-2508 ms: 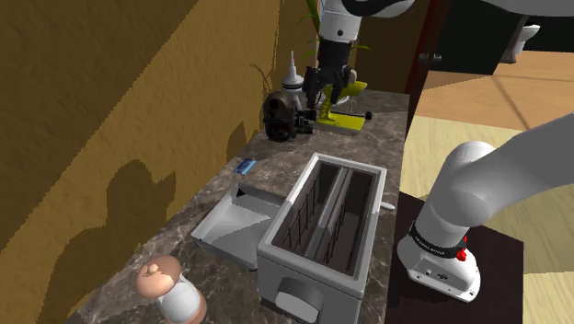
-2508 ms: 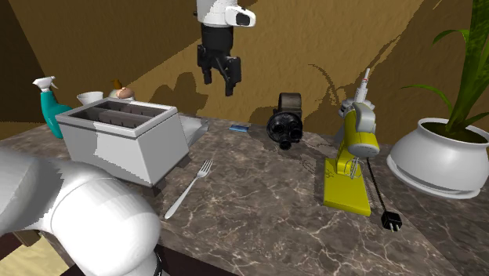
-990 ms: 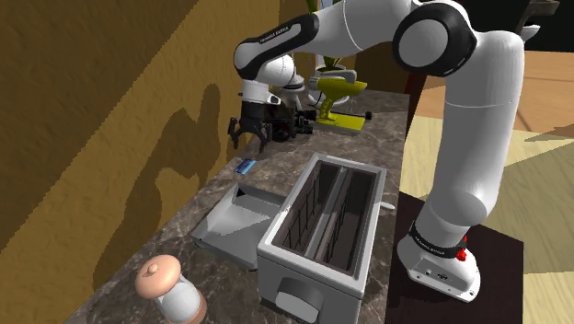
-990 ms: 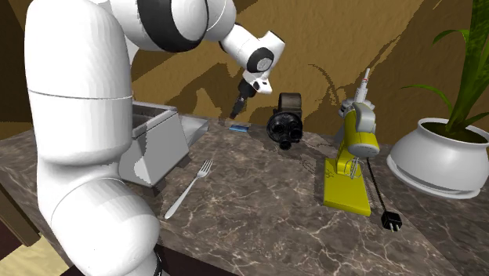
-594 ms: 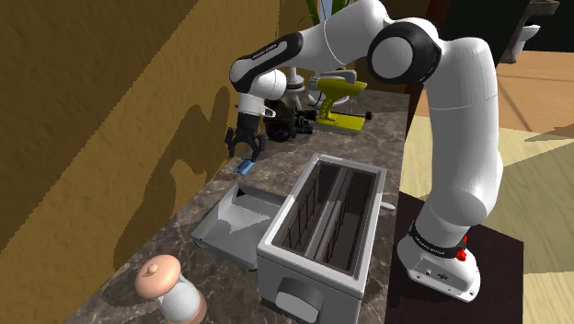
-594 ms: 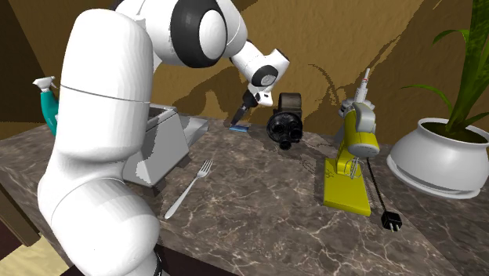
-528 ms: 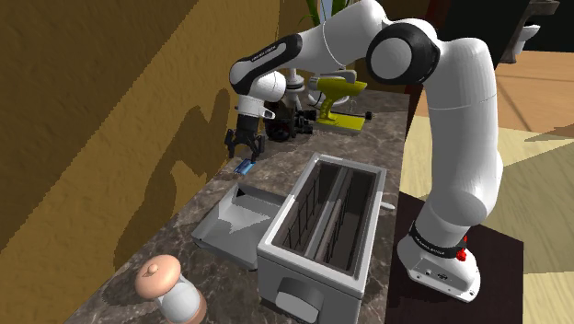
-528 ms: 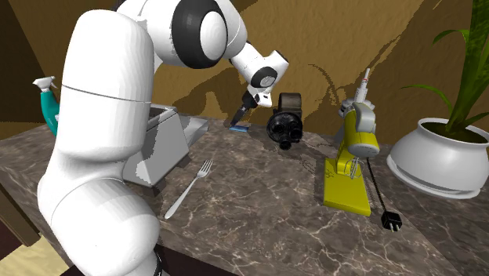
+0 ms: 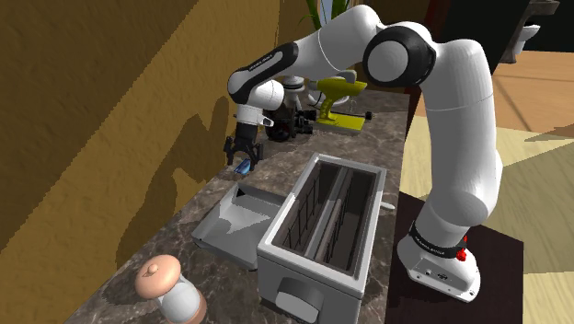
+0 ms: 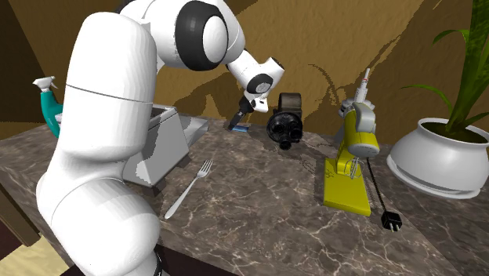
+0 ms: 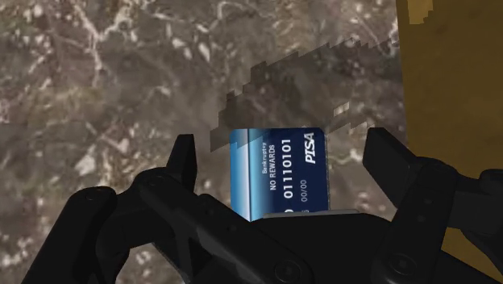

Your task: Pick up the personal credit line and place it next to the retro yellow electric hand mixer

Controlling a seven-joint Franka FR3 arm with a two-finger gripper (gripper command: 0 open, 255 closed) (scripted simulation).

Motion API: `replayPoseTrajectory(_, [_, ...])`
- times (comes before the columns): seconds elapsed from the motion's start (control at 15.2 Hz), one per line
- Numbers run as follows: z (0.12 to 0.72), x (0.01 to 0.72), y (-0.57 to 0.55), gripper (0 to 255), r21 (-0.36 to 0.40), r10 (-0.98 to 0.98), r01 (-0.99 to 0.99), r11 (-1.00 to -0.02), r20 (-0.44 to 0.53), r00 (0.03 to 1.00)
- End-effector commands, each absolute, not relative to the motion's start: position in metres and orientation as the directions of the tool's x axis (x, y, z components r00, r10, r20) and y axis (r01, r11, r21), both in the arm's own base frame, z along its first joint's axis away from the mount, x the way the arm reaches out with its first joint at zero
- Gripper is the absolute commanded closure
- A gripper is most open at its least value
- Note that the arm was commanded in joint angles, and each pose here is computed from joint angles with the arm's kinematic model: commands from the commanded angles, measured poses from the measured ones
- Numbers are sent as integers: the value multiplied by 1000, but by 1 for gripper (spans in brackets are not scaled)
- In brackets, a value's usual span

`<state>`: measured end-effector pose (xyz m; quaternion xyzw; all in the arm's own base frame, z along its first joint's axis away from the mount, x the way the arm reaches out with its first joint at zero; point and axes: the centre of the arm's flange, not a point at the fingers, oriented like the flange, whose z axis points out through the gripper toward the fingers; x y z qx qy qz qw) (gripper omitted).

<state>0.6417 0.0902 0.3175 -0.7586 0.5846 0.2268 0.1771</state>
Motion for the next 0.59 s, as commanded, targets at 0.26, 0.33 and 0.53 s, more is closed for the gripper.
replayPoseTrajectory(0.26, [317, 642, 90, 255, -4, -807, -967, -254, -551, 214])
replayPoseTrajectory(0.33, [317, 642, 90, 255, -4, -807, -967, -254, -551, 214])
replayPoseTrajectory(0.53, [317, 642, 90, 255, -4, -807, -967, -254, -551, 214])
